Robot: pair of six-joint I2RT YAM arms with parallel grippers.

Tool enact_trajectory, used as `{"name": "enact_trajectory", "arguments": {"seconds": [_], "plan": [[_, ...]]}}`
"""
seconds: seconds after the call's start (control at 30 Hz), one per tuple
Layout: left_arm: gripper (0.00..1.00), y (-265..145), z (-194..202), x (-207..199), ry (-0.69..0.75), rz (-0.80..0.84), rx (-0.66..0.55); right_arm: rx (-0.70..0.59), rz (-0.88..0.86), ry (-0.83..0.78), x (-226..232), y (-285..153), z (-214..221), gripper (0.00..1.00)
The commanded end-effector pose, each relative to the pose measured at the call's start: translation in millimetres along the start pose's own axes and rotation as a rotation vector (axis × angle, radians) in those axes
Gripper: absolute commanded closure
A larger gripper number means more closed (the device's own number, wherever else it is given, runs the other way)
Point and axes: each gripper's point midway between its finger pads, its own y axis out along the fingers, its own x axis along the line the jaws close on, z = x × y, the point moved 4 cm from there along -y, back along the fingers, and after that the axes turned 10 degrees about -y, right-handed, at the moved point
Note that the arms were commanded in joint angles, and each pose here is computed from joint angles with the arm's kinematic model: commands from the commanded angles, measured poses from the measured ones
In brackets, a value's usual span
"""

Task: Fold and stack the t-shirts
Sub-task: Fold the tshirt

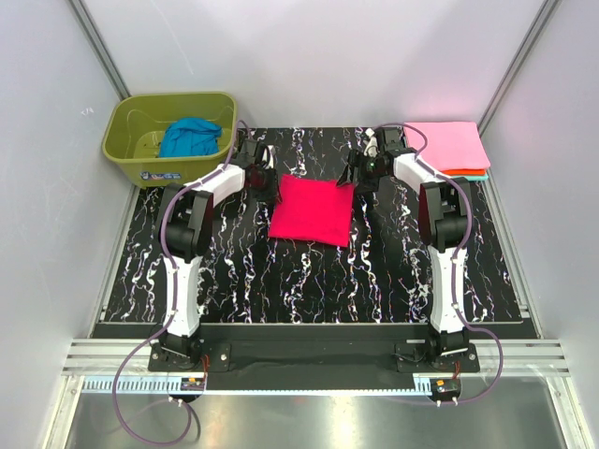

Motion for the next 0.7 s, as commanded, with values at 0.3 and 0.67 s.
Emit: {"name": "enact_trajectory", "arguments": {"seconds": [0.3,0.67], "plan": [[0.71,-18.8,-7.8,-3.0,0.000,-0.011,-0.009,0.096,-0.006,0.060,-22.4,5.3,31.9,0.38],[0.63,-149.1,25.4,-50.6,0.102,0.099,-0.055,0.101,-0.063,0.083,-23.1,7.4,31.7,0.51]]}}
